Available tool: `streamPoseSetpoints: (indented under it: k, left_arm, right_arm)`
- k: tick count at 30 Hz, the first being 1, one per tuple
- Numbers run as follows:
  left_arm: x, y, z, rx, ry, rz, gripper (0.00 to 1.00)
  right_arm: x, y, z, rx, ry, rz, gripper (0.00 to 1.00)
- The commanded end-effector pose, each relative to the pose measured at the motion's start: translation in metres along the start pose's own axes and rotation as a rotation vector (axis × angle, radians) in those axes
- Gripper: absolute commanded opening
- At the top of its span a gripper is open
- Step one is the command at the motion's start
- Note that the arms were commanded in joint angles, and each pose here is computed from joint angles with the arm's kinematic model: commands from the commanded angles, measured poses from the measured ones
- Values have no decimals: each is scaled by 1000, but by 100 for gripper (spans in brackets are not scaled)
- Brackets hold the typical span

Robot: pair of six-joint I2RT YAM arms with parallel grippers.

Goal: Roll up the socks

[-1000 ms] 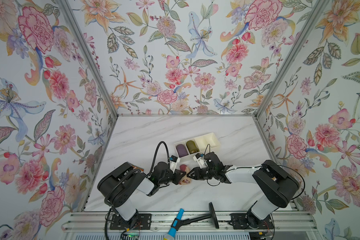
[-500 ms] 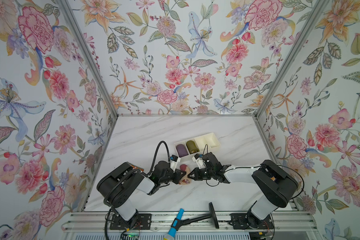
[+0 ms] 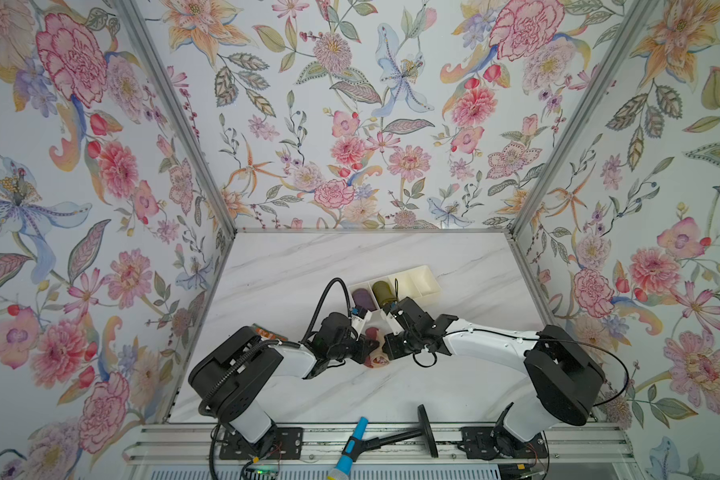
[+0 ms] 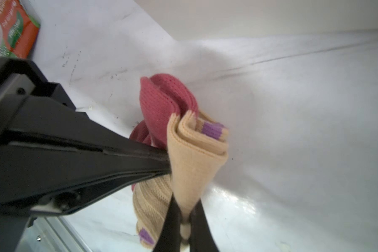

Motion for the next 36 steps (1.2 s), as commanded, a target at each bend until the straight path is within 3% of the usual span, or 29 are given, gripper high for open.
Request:
streamPoseSetpoints:
  k: [1,8,23,29,33,36]
  left_arm:
    - [5,0,12,78,-4,-62,0]
    - [-3,0,8,73,5,-47,0]
    - [-4,22,30,186,9,-22,0]
    - [5,28,40,229,-6,-47,0]
    - [8,30,43,237,-15,-49,0]
    - [9,31,44,238,-18,-53,0]
  right_arm:
    - [3,-12,0,28,-75,133,0]
    - [17,-10,-2,59,-137,227,0]
    - [24,6,-6,56,-113,162,1]
    - [13,-2,-7,6,-59,104,18]
    - [2,-14,-8,-40,-18,92,40]
    - [-7,-28,-9,-98,16,90,45]
Point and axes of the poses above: each gripper's point midway between its finger pads, its own y axis out along the fingers, its own x axis along the line the jaws close on, z = x × y, the point moved 8 cm from there along -y, back along the fingers, and after that the axes turned 4 degrees about -y, right-handed, at the moved point
